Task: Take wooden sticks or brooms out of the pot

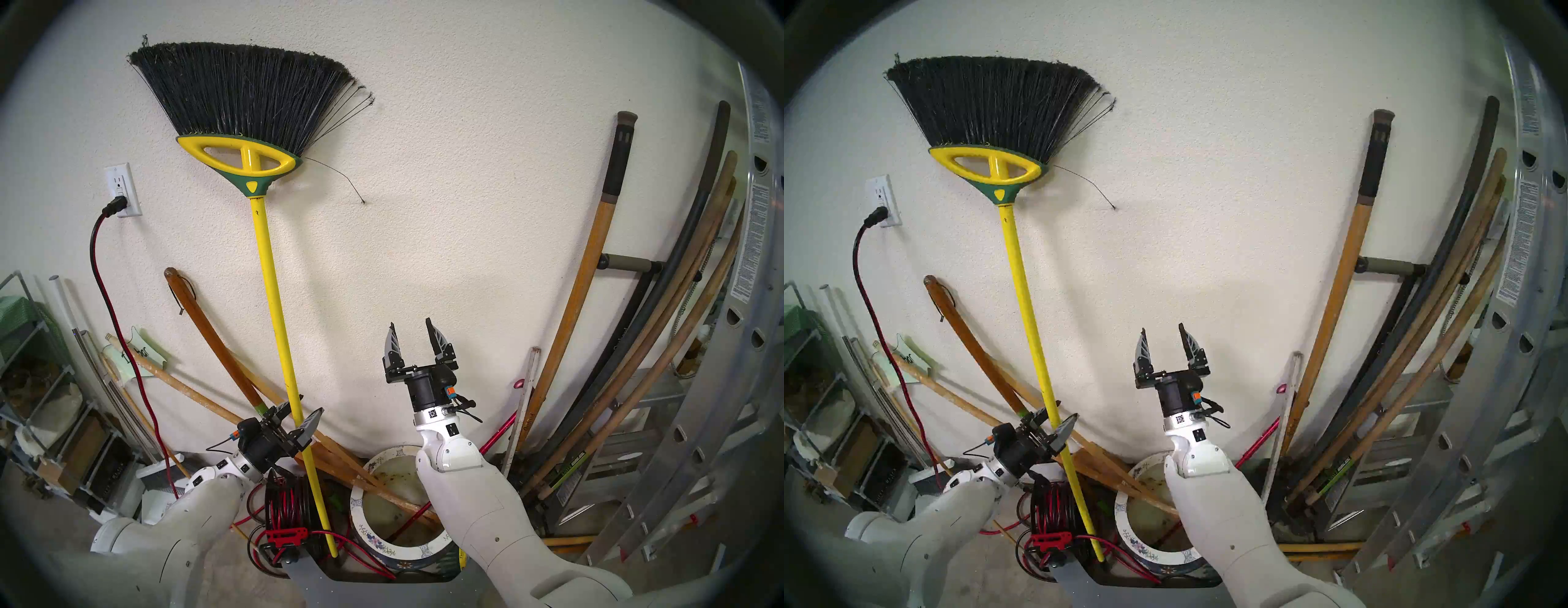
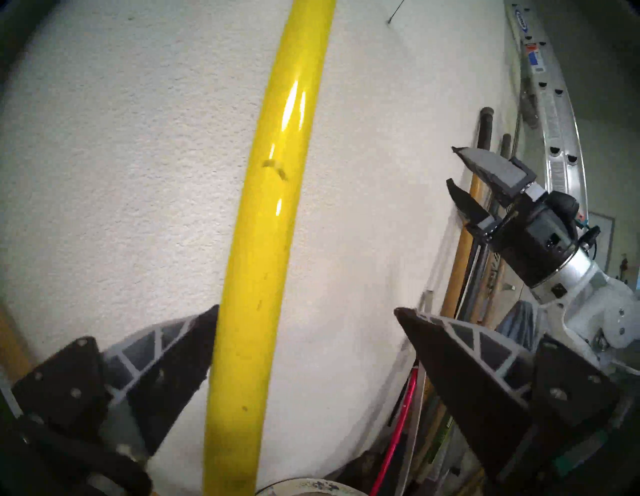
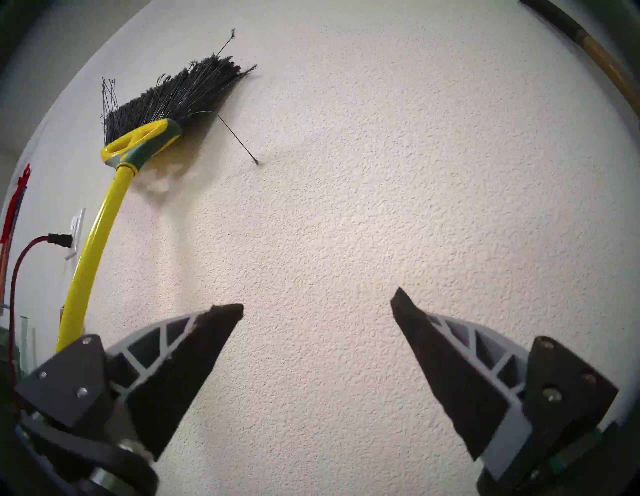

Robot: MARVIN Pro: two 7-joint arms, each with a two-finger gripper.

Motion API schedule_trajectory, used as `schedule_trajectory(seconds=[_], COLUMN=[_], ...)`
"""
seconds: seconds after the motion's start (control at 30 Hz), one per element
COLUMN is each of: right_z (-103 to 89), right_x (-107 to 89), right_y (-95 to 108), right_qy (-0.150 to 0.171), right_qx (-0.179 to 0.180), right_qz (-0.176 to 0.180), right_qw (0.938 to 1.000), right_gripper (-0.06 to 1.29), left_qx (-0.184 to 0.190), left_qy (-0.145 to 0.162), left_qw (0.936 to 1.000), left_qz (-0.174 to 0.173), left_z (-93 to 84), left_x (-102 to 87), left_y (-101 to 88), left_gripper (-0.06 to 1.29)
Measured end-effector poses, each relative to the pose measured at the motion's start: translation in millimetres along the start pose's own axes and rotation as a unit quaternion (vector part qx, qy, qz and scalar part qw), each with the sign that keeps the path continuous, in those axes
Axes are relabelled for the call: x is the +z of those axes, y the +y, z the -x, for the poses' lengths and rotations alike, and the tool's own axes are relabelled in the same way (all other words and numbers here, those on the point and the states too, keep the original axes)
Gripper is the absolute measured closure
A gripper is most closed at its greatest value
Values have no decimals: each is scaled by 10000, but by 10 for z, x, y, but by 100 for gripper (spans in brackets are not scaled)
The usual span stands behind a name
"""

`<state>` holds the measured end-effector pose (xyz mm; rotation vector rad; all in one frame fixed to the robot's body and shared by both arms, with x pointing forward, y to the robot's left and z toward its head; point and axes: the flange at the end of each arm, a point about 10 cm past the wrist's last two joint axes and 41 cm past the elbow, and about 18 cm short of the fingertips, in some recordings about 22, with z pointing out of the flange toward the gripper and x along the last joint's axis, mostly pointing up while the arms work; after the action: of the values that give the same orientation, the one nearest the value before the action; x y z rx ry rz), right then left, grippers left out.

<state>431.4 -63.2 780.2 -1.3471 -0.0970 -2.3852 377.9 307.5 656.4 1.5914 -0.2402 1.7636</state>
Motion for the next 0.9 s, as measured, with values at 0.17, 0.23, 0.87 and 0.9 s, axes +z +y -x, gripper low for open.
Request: schedule_trajectory(seconds=[0.17, 0.23, 0.87, 0.9], right_z=[9, 10, 97, 101], right_x=[-6, -8, -57, -58], right_y=[5, 7, 40, 40], right_qy=[-2, 3, -97, -104], right_qx=[1, 5, 53, 53], right_qz=[16, 27, 110, 111], right_qw=[10000, 10000, 9999, 9999], right_gripper=[1, 1, 1, 1], left_qx=[89, 135, 377, 380], left_qy=[289, 418, 1506, 1531], left_qw=[9995, 9989, 9869, 9865], left_qz=[-83, -164, -448, -446], left_z=[-123, -167, -636, -649], left_x=[-15, -29, -92, -93], left_y=[-37, -56, -118, -117], left_gripper=[-4, -4, -4, -4])
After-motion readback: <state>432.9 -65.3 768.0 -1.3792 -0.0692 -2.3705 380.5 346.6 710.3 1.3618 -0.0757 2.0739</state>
